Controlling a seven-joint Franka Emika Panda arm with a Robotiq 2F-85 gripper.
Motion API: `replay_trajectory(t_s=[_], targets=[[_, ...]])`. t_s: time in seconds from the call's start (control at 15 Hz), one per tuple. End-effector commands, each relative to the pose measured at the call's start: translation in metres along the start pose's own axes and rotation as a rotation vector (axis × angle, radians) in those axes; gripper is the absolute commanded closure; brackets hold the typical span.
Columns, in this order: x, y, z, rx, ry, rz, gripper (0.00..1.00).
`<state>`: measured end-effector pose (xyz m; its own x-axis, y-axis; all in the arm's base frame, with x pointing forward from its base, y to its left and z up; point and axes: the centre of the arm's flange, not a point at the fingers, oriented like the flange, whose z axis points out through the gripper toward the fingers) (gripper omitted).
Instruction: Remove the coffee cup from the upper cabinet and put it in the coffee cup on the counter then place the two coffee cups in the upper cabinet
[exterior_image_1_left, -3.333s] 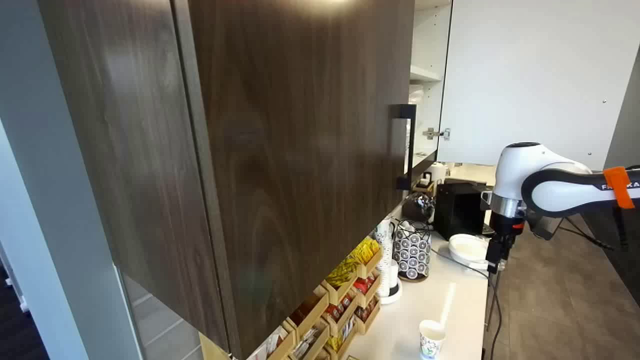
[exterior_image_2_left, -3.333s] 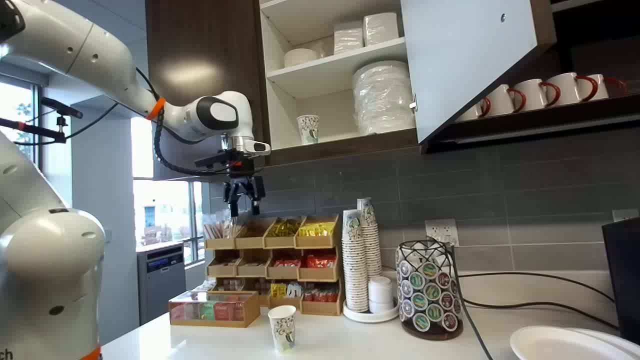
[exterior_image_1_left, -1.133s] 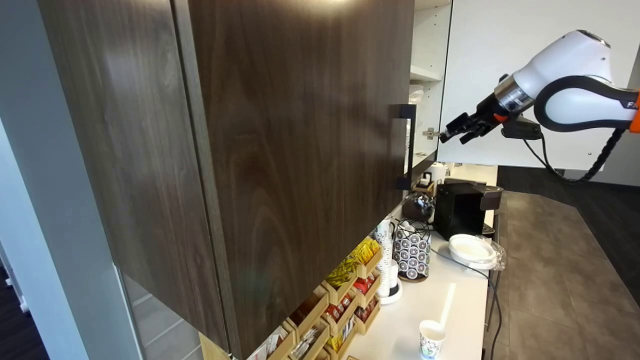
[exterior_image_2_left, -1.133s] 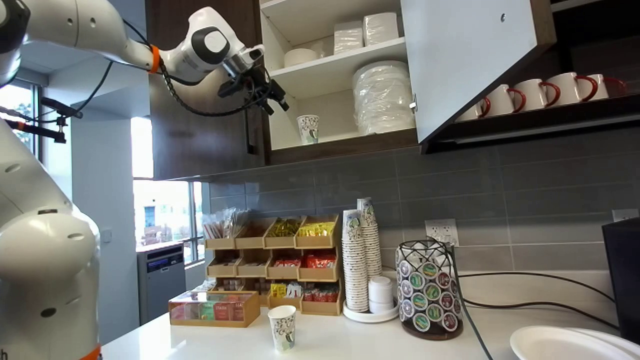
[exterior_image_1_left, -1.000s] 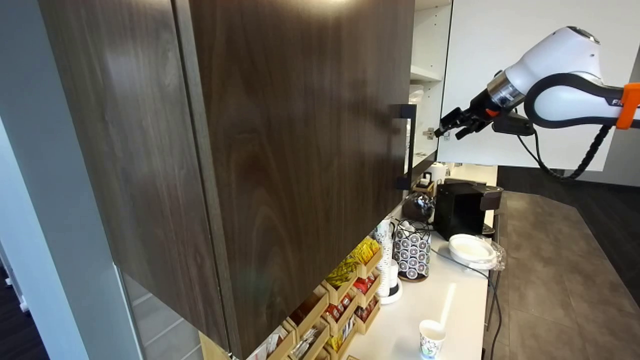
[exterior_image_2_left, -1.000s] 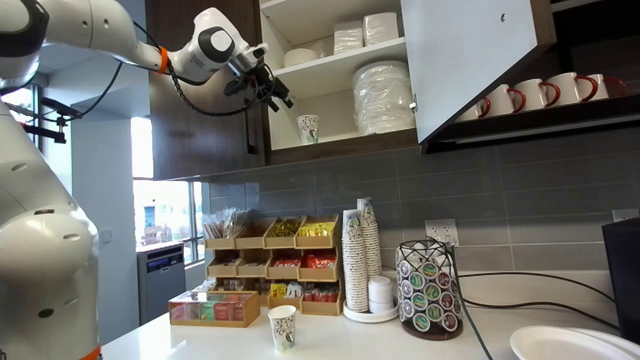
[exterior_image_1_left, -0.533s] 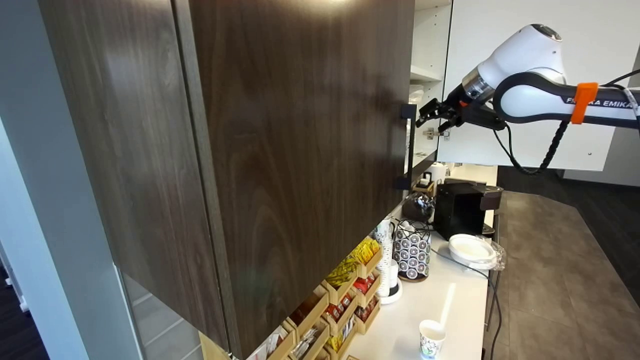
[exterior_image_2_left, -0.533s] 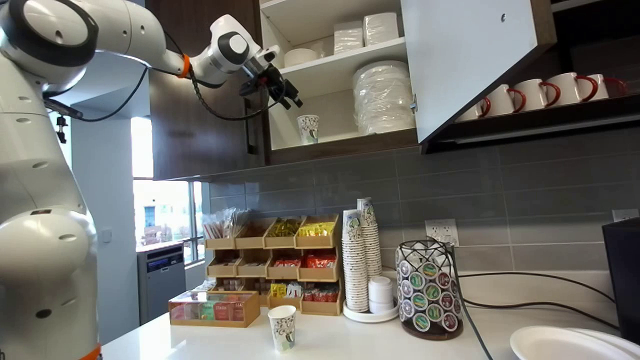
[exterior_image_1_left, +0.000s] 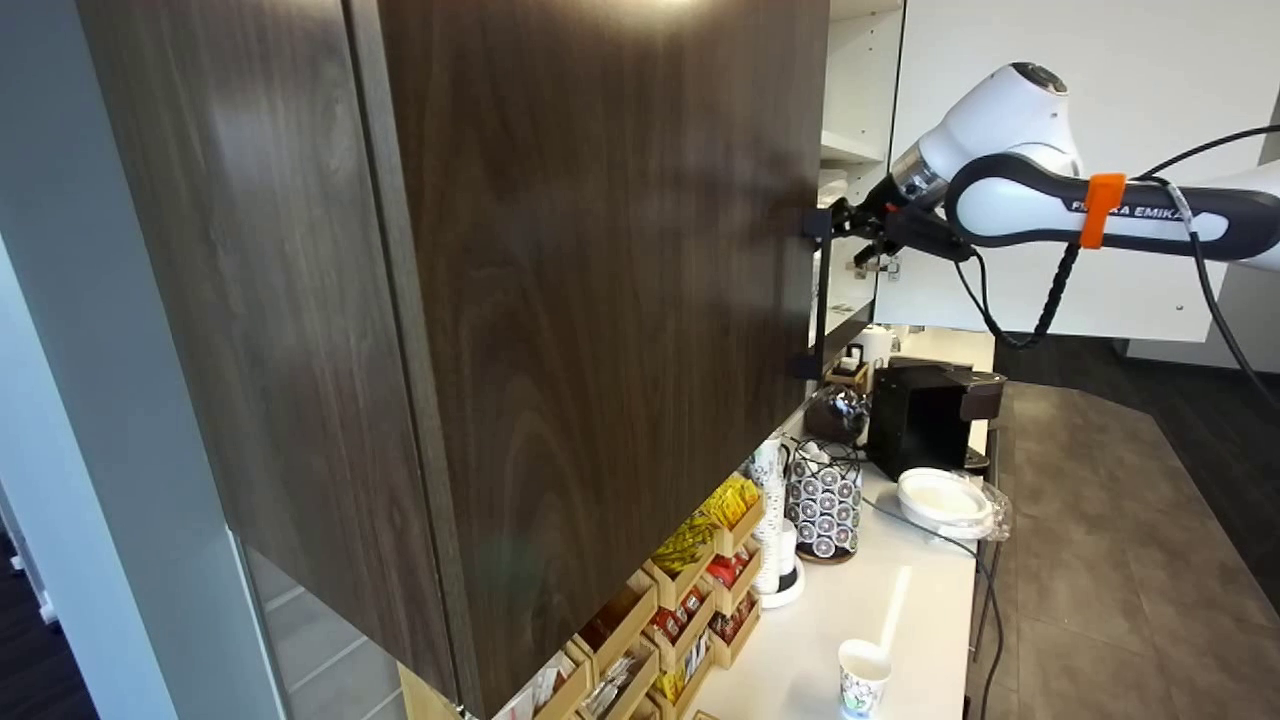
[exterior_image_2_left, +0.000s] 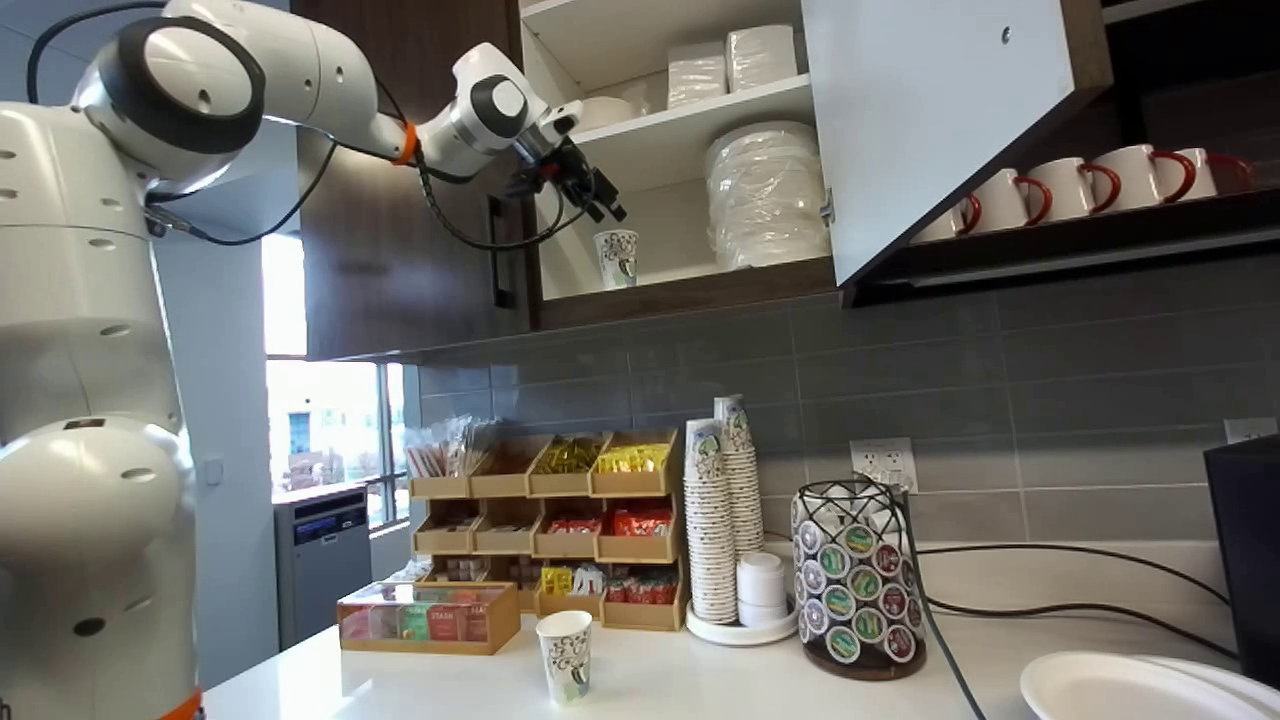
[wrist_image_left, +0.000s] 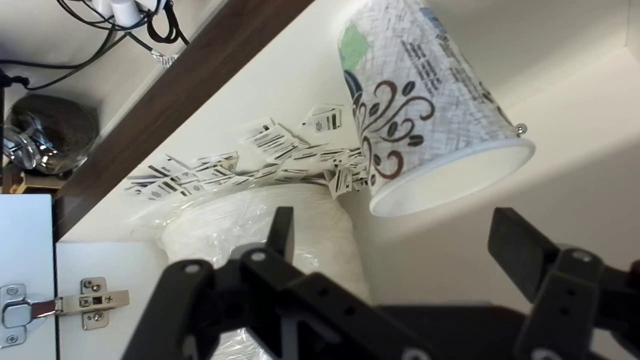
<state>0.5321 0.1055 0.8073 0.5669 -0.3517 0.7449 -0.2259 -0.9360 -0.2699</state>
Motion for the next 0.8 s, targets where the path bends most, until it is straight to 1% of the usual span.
replay_trajectory(t_s=[0.0, 0.2, 0.27, 0.33, 0.4, 0.47, 0.73], targets=[[0.004, -0.007, 0.014, -0.051, -0.039, 0.0, 0.0], [0.002, -0.003, 0.022, -0.089, -0.067, -0.012, 0.0], [0.002, -0.001, 0.022, -0.097, -0.076, -0.011, 0.25], [0.001, 0.001, 0.022, -0.108, -0.089, -0.012, 0.27], [0.001, 0.003, 0.021, -0.114, -0.102, -0.007, 0.34], [0.0, 0.005, 0.021, -0.122, -0.112, -0.007, 0.44], [-0.002, 0.014, 0.019, -0.137, -0.136, 0.007, 0.73]])
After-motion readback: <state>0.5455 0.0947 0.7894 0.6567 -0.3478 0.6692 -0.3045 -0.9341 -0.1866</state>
